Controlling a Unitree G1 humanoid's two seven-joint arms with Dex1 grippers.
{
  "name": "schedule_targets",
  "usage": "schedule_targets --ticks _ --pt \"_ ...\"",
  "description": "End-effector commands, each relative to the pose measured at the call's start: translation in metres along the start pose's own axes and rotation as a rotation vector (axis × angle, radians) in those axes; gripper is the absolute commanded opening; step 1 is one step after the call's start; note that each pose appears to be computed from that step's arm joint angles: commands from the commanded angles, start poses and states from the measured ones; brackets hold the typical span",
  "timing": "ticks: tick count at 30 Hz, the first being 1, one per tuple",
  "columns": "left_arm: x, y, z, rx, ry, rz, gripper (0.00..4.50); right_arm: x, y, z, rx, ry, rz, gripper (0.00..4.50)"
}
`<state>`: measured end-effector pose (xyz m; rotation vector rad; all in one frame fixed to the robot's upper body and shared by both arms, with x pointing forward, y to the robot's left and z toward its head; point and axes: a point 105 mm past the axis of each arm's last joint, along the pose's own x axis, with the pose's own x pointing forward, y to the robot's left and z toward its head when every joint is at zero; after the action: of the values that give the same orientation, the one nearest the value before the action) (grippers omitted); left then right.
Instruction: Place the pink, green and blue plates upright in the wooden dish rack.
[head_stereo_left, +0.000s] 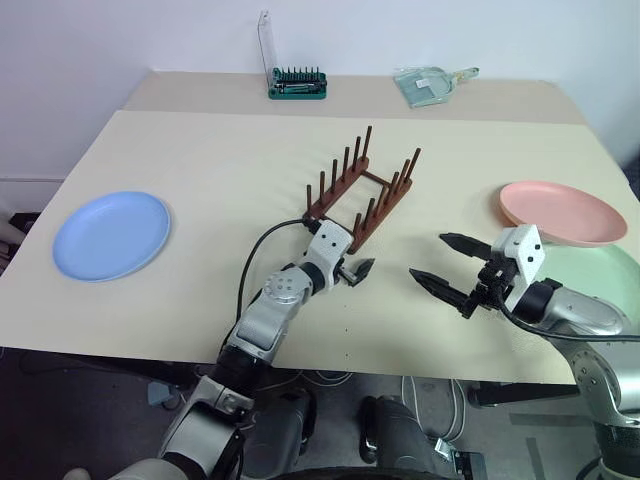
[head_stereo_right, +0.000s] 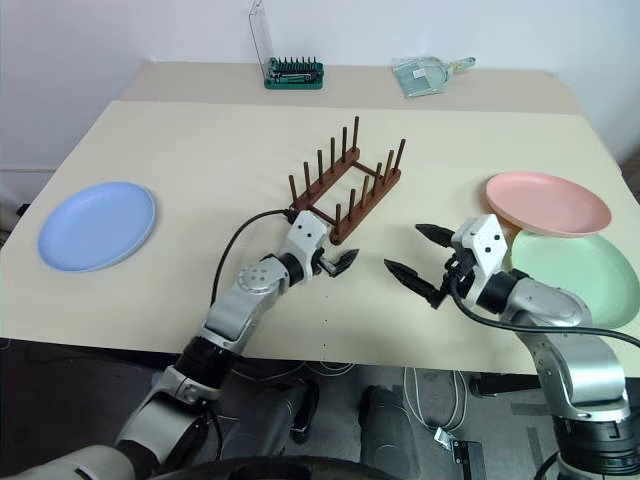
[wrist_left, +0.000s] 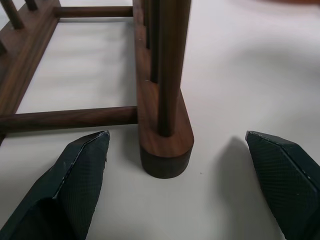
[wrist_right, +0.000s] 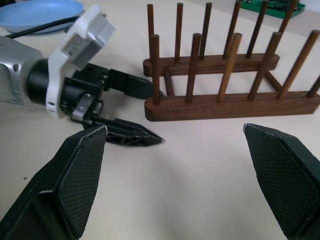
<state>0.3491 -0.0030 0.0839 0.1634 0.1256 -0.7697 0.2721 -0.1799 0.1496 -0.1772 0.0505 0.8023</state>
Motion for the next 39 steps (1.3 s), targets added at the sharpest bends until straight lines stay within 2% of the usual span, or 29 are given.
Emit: schedule_targets --ticks 1,4,5,11,17,24,27,31,33,34,38,39 --pt "-0.001 0.000 -0.009 -0.020 0.019 -0.001 2.68 0.006 0.006 0.011 -0.018 -0.044 0.038 4.50" --pt "-0.004 0.003 -0.009 -0.018 0.013 0.008 1.07 0.008 0.005 0.009 -0.018 -0.040 0.042 4.50" --pt "-0.005 0.005 -0.009 -0.017 0.013 0.010 0.73 0.008 0.005 0.009 -0.018 -0.039 0.043 4.50" --pt "-0.018 0.012 -0.002 0.048 -0.032 -0.043 0.73 -0.007 -0.007 -0.007 -0.063 0.066 -0.007 4.50" --pt "-0.045 0.008 0.009 0.142 -0.081 -0.331 0.73 -0.036 -0.016 -0.022 -0.106 0.186 -0.030 4.50" --pt "-0.069 0.003 0.004 0.218 -0.024 -0.627 0.73 -0.055 -0.009 -0.034 -0.107 0.253 -0.024 4.50" --pt "-0.066 0.004 0.007 0.235 -0.039 -0.657 0.73 -0.055 -0.005 -0.037 -0.103 0.248 -0.025 4.50" --pt "-0.062 0.015 0.000 0.243 0.010 -0.634 0.73 -0.053 -0.003 -0.039 -0.102 0.240 -0.030 4.50" --pt "-0.063 0.021 -0.001 0.222 0.015 -0.617 1.77 -0.053 -0.003 -0.040 -0.103 0.240 -0.029 4.50" --pt "-0.065 0.023 -0.001 0.223 0.014 -0.605 2.06 -0.053 -0.003 -0.040 -0.104 0.240 -0.029 4.50" --pt "-0.071 0.036 -0.008 0.246 0.048 -0.530 4.11 -0.054 -0.005 -0.041 -0.112 0.249 -0.030 4.50" --pt "-0.072 0.037 -0.009 0.245 0.051 -0.526 4.48 -0.054 -0.005 -0.041 -0.113 0.249 -0.029 4.50"
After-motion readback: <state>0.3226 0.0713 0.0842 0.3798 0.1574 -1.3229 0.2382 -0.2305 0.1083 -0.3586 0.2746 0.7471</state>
